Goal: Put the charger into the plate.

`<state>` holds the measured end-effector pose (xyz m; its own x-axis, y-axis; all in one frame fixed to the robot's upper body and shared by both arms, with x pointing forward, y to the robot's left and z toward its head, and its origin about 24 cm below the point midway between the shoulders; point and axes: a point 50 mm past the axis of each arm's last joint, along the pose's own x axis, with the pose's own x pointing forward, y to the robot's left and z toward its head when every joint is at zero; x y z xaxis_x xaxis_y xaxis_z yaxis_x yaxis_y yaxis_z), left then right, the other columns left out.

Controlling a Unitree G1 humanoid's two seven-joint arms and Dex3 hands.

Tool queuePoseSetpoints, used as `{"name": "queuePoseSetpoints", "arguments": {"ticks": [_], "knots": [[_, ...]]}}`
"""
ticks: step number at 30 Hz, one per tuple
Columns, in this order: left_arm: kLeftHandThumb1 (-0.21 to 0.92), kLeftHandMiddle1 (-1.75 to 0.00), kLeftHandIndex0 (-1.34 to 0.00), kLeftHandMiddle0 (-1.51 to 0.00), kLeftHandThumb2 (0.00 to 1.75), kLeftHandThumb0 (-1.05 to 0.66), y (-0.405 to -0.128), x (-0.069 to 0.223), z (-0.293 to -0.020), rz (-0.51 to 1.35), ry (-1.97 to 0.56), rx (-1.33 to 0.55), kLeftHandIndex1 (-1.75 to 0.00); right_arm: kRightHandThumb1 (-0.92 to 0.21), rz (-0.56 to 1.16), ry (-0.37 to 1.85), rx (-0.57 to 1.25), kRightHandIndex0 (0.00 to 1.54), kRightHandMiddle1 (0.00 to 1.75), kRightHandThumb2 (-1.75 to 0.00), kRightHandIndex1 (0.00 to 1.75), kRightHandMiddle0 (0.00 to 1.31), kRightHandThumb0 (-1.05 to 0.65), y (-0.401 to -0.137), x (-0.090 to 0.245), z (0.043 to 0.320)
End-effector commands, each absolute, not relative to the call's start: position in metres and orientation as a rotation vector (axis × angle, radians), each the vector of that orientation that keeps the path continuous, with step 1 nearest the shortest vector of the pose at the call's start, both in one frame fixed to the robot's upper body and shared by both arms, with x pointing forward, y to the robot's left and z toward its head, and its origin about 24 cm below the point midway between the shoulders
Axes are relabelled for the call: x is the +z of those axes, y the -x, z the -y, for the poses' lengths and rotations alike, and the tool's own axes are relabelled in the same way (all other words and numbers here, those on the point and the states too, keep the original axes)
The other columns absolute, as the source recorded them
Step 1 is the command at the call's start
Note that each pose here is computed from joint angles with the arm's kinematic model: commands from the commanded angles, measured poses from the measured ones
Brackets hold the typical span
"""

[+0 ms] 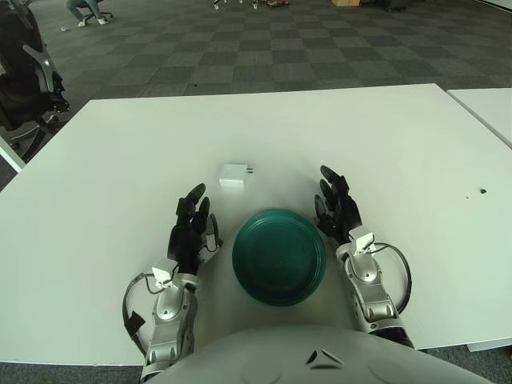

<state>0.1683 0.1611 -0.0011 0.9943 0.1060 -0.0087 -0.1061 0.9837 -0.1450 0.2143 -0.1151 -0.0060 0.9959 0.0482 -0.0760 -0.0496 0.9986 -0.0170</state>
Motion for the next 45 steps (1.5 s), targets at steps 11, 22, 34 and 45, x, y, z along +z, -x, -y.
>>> {"name": "queuePoseSetpoints", "arguments": {"ticks": [11,22,34,45], "knots": [[0.92,0.00,0.00,-0.29,0.92,-0.83,-0.211,0.057,-0.168,0.217,-0.083,0.175,-0.76,-0.92,-0.301,0.019,0.048,0.19,0.52,-0.61,0.00,0.00,-0.92,-0.202,-0.045,0.122],[0.92,0.00,0.00,-0.26,0.88,-0.97,-0.303,0.097,-0.177,0.432,-0.762,0.181,-0.68,-0.92,-0.304,0.027,0.045,0.18,0.52,-0.63,0.00,0.00,-0.93,-0.208,-0.047,0.122],[0.92,0.00,-0.02,-0.25,0.64,-1.05,-0.349,0.085,-0.156,0.369,-1.184,-0.296,-1.02,-0.92,-0.296,-0.009,0.043,0.19,0.50,-0.59,0.00,0.00,-0.90,-0.208,-0.047,0.124],[0.92,0.00,0.00,-0.18,0.48,-1.05,-0.370,0.065,-0.143,0.120,-1.397,-0.725,-0.96,-0.92,-0.289,-0.041,0.035,0.20,0.47,-0.52,0.01,0.00,-0.83,-0.206,-0.047,0.126]]}}
